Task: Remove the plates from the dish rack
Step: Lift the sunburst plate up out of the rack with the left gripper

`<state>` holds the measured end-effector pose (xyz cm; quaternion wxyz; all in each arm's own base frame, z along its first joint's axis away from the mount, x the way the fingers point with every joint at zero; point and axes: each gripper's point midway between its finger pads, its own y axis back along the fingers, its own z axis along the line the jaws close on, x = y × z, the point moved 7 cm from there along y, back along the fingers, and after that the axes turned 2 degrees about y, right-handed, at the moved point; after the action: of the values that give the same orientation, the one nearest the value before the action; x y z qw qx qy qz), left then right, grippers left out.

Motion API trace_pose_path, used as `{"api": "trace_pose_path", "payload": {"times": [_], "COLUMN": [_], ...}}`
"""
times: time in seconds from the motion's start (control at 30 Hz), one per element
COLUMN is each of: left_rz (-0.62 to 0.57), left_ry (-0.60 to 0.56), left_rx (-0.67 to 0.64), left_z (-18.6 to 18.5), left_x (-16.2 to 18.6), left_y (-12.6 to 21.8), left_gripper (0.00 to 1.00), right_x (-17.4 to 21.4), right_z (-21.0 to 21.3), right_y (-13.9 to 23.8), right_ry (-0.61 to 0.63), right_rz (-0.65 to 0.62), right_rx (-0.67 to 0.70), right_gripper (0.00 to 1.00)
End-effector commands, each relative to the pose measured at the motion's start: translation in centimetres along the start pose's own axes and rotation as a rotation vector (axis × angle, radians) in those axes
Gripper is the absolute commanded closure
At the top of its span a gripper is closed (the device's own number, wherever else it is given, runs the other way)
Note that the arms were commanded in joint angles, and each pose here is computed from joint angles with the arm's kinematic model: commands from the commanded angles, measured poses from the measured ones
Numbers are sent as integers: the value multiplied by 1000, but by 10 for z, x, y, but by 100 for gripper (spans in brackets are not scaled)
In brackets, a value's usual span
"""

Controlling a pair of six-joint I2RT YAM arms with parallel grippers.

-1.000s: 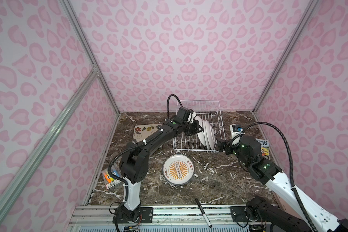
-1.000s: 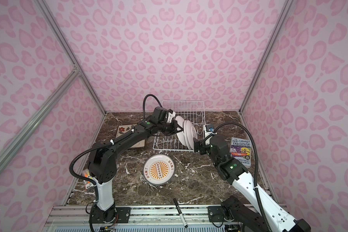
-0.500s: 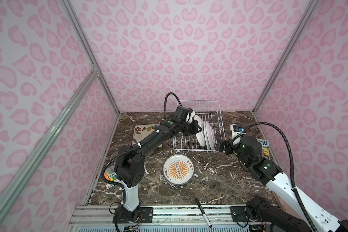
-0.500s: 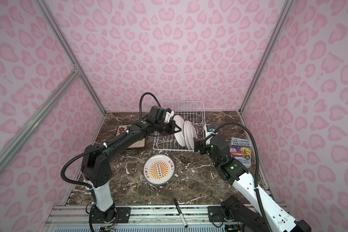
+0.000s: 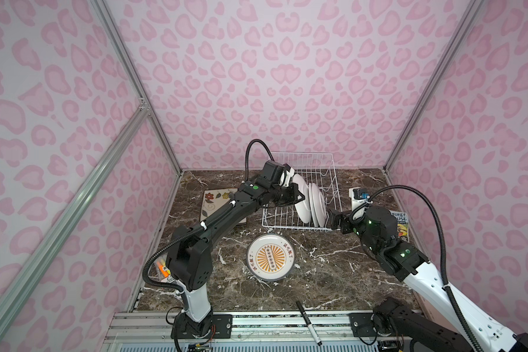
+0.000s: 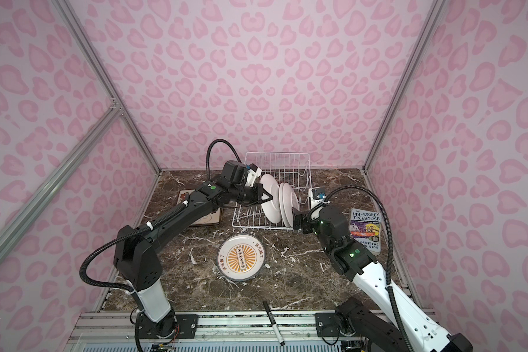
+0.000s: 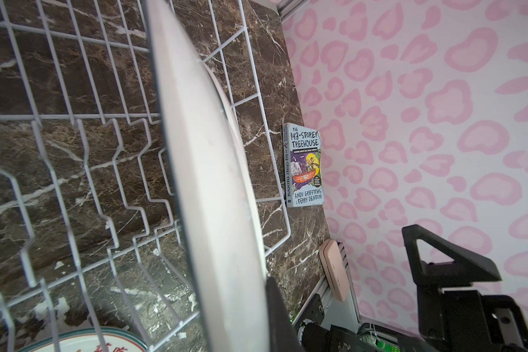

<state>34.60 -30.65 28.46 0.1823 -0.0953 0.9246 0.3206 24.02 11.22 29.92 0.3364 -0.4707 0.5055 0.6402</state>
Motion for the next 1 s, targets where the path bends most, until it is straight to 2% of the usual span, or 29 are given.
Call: {"api": "trace_pose_path", "payload": {"times": [0.0, 0.33, 0.53, 0.73, 0.97], "left_rz": [-38, -66, -121, -166, -228], "left_ry": [-47, -79, -112, -216, -404], "left_rx": [17, -37, -73, -112, -198], "left_z": [-8, -5, -8, -13, -20], "left_x": [-6, -6, -10, -15, -23], "left_y": [10, 28, 45, 59, 79], "left_gripper": [97, 97, 97, 97, 97], "right_x": [-3, -6, -8, -16, -25], "right_z": [2, 4, 5, 7, 11], "right_y": [-1, -2, -5, -7, -17], "right_ry": [-11, -12, -34, -106, -198], "right_rz": [-23, -35, -32, -46, -20], "right_rx": [-9, -20, -16, -31, -65], "right_gripper": [1, 1, 1, 1, 1]}}
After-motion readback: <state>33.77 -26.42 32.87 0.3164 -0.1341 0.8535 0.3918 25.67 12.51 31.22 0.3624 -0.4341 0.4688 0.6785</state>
